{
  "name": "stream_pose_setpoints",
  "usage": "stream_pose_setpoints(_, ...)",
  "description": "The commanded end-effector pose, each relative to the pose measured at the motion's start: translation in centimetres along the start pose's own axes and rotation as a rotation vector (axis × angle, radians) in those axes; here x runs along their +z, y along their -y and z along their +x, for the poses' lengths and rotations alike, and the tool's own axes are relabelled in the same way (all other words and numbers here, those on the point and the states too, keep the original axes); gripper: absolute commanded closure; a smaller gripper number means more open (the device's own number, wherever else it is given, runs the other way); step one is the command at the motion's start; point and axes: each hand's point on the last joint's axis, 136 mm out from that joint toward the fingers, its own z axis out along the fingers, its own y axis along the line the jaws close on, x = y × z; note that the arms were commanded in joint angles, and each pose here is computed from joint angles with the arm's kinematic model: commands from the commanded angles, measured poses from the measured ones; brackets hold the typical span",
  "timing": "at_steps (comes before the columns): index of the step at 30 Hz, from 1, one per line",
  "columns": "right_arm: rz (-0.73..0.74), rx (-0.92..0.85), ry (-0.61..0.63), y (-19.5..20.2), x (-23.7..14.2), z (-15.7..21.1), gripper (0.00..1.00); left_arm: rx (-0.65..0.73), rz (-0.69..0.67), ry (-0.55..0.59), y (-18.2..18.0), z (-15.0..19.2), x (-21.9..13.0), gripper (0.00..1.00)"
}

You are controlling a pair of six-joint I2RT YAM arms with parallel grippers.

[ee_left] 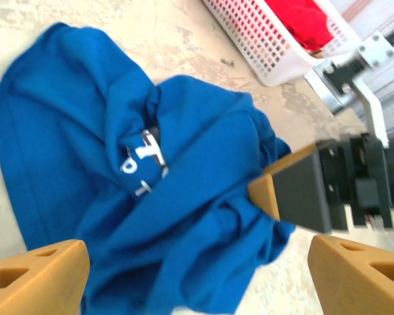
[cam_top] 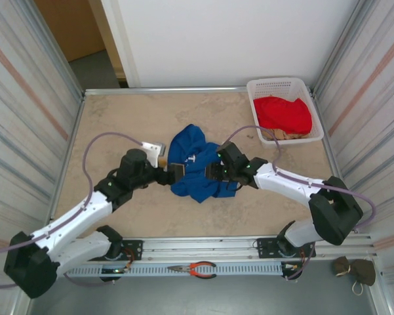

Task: Fold the inside-out t-shirt

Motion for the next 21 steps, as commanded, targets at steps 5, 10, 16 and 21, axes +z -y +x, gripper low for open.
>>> stream_pose_setpoints(5, 0.013, 0.018, 0.055, 0.2, -0.8, -0.3, 0.61, 0.17, 0.046, -0.216, 1.0, 0.3, 4.5, 0.13)
stream_pose_setpoints(10, 0.016, 0.021, 0.051, 0.5, -0.8, 0.1, 0.7, 0.246, 0.03, -0.306, 1.1, 1.6, 7.9, 0.14)
stream_pose_setpoints(16, 0.02, 0.03, 0.038, 1.0, -0.4, 1.0, 0.74, 0.262, -0.001, -0.356, 0.1, 2.6, 10.2, 0.19)
stream_pose_setpoints(21, 0.034, 0.04, 0.028, 1.7, 0.0, 1.8, 0.75, 0.261, 0.002, -0.391, -0.2, 3.2, 12.0, 0.33)
